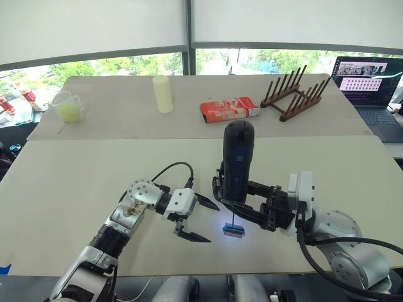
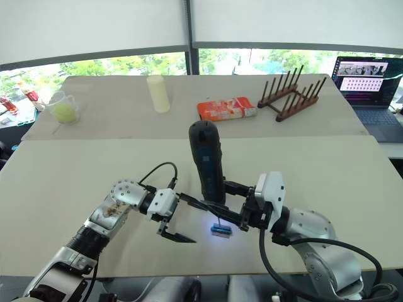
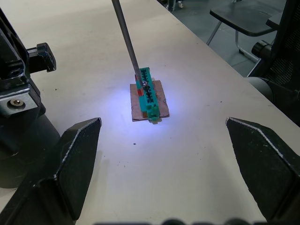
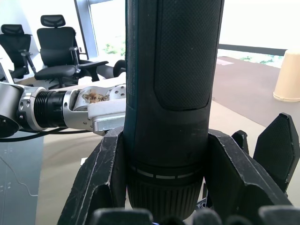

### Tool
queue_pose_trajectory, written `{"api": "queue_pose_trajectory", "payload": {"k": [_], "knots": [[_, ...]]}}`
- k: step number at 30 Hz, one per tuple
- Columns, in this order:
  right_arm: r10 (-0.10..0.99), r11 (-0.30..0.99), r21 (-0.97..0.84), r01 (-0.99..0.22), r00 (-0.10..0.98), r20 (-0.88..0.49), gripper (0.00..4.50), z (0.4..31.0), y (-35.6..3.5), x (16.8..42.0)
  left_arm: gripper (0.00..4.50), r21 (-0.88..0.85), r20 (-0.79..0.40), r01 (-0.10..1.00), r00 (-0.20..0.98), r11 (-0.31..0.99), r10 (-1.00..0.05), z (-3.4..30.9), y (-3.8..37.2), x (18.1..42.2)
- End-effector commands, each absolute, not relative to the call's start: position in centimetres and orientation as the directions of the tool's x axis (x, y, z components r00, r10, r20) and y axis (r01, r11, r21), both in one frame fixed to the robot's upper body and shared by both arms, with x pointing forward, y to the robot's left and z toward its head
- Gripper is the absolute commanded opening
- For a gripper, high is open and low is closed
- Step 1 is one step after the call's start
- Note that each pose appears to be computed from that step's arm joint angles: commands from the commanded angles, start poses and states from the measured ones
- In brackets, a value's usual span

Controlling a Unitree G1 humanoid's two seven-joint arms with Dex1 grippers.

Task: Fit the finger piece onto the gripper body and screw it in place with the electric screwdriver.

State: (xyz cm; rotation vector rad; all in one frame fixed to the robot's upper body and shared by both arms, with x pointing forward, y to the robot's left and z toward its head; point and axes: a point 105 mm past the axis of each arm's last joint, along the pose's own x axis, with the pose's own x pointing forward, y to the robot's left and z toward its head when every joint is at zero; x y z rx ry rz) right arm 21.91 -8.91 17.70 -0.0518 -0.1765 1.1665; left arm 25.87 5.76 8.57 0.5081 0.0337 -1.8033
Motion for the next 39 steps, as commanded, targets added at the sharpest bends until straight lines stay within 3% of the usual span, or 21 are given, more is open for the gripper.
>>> {"api": "queue_pose_trajectory", "payload": {"k": [1, 39], "knots": [[0.93, 0.358, -0.187, -0.915, 0.331, 0.162, 1.92, 19.37, -8.42, 20.82, 4.5, 0.264, -0.343, 0.917, -0.199, -0.297, -0.918, 9.18, 5.51, 25.98], [0.932, 0.353, -0.185, -0.917, 0.329, 0.149, 1.92, 19.18, -8.39, 20.43, 4.5, 0.271, -0.345, 0.917, -0.191, -0.292, -0.919, 9.26, 5.45, 26.33]]}}
